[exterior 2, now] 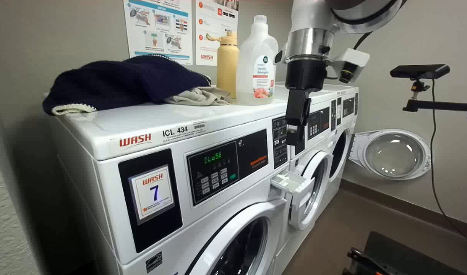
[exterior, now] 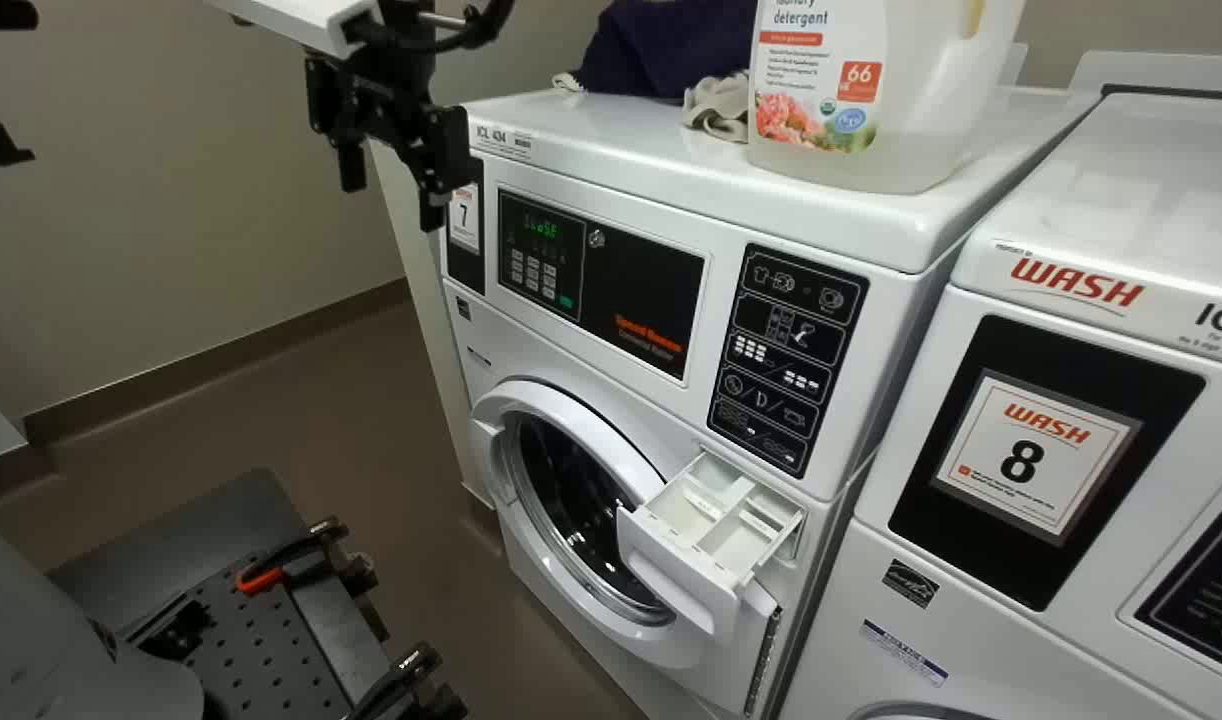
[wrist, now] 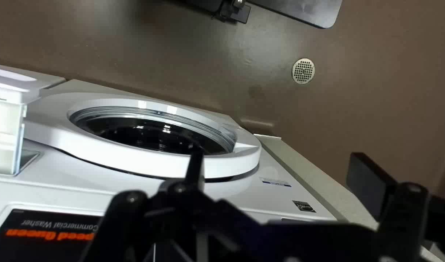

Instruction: Push the detergent compartment of the machine

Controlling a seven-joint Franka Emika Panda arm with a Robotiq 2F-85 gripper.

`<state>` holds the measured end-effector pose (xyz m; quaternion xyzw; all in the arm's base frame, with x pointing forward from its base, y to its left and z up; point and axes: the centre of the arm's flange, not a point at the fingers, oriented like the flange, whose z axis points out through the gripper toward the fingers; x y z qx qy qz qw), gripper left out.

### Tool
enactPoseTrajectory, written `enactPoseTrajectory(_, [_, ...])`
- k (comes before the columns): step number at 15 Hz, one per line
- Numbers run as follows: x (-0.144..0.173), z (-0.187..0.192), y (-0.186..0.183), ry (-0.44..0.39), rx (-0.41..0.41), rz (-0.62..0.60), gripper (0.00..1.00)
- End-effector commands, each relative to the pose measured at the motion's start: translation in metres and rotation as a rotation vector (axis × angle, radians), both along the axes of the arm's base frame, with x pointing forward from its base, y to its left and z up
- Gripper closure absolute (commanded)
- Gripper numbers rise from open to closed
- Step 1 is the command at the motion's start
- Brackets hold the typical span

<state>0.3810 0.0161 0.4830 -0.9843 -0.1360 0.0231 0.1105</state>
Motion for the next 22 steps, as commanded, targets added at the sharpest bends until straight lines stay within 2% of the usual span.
enactPoseTrajectory(1, [0.000, 0.000, 0.000, 0.000, 0.000, 0.000, 0.00])
enactPoseTrajectory(5, [-0.014, -0.018, -0.016, 0.043, -0.001, -0.036, 0.00])
enactPoseTrajectory(10, [-0.051, -0.065, -0.056, 0.132, -0.017, -0.142, 0.00])
enactPoseTrajectory(14, [-0.077, -0.096, -0.094, 0.164, -0.109, -0.207, 0.00])
enactPoseTrajectory(19, [-0.100, -0.126, -0.148, 0.151, -0.242, -0.290, 0.00])
enactPoseTrajectory(21, [-0.104, -0.134, -0.163, 0.161, -0.277, -0.313, 0.00])
enactPoseTrajectory(22, [-0.104, -0.126, -0.167, 0.159, -0.266, -0.337, 0.00])
